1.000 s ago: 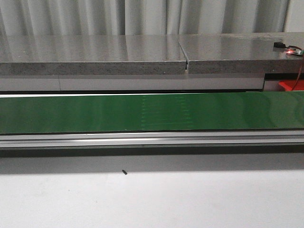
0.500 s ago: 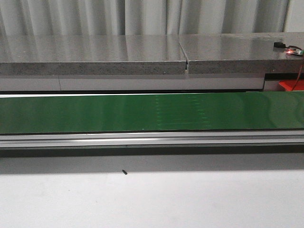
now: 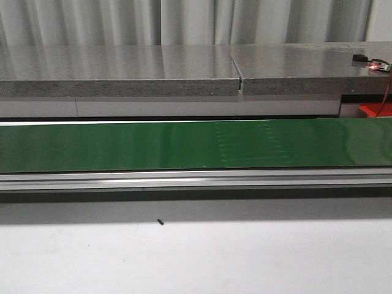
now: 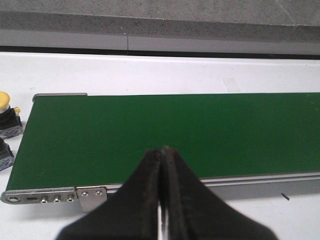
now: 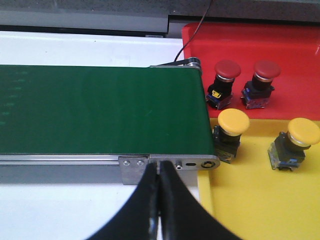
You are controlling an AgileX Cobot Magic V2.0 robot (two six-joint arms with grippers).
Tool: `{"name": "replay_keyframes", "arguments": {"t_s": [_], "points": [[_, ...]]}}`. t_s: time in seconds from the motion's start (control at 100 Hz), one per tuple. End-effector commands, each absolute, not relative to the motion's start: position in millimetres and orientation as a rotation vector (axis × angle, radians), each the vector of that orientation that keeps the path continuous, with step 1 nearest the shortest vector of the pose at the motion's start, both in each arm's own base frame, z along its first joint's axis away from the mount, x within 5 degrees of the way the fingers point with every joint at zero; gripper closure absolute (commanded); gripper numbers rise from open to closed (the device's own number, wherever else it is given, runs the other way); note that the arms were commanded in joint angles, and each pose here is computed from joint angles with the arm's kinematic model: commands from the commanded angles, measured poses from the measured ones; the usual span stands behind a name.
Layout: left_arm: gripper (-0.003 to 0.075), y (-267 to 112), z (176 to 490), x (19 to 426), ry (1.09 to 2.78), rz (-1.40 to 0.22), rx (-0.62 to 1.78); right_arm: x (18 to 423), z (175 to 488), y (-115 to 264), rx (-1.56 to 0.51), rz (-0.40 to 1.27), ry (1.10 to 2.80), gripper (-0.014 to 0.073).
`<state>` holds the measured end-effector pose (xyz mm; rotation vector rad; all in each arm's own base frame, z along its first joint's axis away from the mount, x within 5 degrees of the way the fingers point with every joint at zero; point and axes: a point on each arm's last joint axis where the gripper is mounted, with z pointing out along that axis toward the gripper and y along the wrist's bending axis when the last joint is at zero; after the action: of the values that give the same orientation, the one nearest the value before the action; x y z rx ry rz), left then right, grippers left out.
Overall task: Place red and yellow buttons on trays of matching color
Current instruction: 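Move the left gripper over another red button on the table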
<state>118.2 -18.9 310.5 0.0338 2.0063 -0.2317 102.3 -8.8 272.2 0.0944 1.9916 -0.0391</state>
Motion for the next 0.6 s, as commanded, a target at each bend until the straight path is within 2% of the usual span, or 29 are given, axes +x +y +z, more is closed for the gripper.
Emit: {"name": "replay_keyframes", "arguments": {"t_s": [0.0,0.48,0.53,0.59], "points": [[0.0741,-17,325,133,1.893,-0.231,-0.014,105,287,-10,0.086,-0.059,1.891,0.0662],[0.0738,18,323,169,1.941,-0.111,-0.273,105,287,-10,0.086,-0.059,1.891,0.0662],[0.0720,22,325,170,1.935,-0.097,-0.294,105,287,-10,0.086,-0.059,1.891,0.0662],[0.0649,26,328,172,1.931,-0.074,-0.301,105,287,-10,0.086,-0.059,1.891,0.0662]]}}
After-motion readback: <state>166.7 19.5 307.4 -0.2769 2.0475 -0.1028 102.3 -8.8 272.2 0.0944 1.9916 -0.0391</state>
